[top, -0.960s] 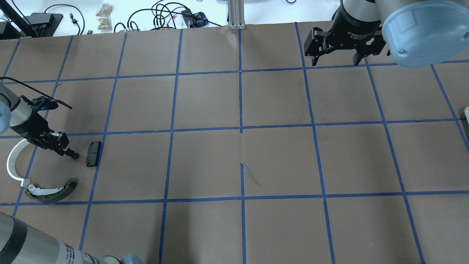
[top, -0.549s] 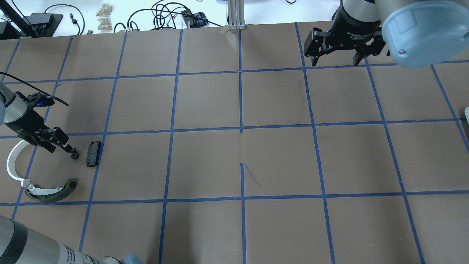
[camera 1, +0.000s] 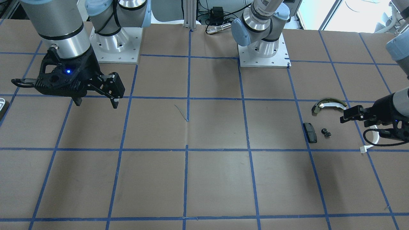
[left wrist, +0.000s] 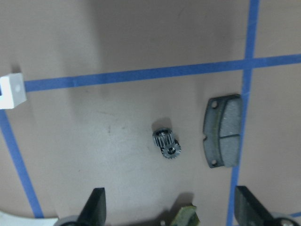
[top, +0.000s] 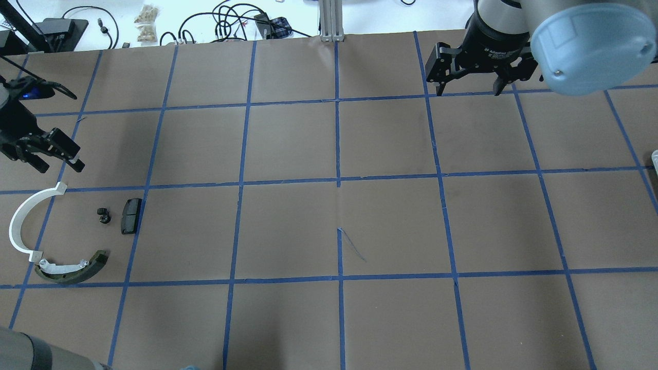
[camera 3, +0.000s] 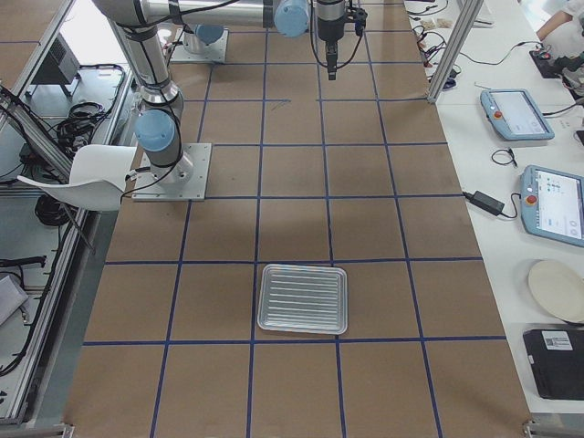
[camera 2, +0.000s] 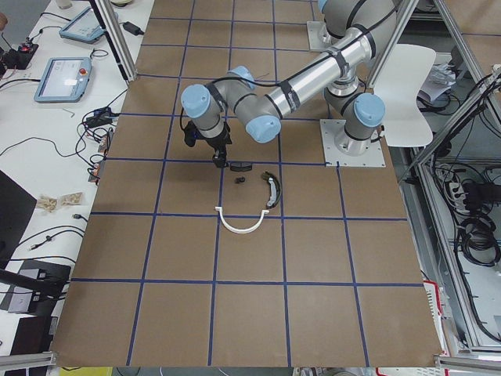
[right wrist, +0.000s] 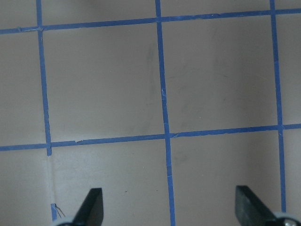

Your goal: Place bearing gear from tray to pile

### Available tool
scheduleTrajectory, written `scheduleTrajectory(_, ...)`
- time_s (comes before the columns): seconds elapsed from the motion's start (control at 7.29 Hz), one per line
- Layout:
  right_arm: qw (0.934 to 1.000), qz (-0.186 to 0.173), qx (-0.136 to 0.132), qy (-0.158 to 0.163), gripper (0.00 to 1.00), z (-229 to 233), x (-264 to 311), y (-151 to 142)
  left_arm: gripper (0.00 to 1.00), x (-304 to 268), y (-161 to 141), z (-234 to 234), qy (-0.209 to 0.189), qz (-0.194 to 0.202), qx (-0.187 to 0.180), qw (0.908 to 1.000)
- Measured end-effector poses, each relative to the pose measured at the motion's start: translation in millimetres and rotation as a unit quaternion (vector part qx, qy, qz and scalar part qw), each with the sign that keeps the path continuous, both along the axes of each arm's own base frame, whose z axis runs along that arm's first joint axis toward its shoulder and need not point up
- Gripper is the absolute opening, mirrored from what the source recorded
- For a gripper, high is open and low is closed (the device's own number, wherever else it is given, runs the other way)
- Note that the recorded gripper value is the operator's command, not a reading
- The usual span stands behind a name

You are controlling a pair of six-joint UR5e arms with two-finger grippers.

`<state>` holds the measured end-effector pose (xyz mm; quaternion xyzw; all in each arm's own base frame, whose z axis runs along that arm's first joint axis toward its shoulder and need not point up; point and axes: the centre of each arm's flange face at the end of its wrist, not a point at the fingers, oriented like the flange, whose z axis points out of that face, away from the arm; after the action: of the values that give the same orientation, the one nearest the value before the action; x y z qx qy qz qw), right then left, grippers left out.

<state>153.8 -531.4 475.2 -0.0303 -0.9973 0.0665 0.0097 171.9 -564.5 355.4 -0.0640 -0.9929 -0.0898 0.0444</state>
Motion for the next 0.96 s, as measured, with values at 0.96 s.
scheduleTrajectory(0.96,1.0,0.0,-0.002,0.0,1.0,2.6,-0.1,1.6,1.0,-306.8,61.1,101.0,-0.028,-0.011,-0.051,0.9983)
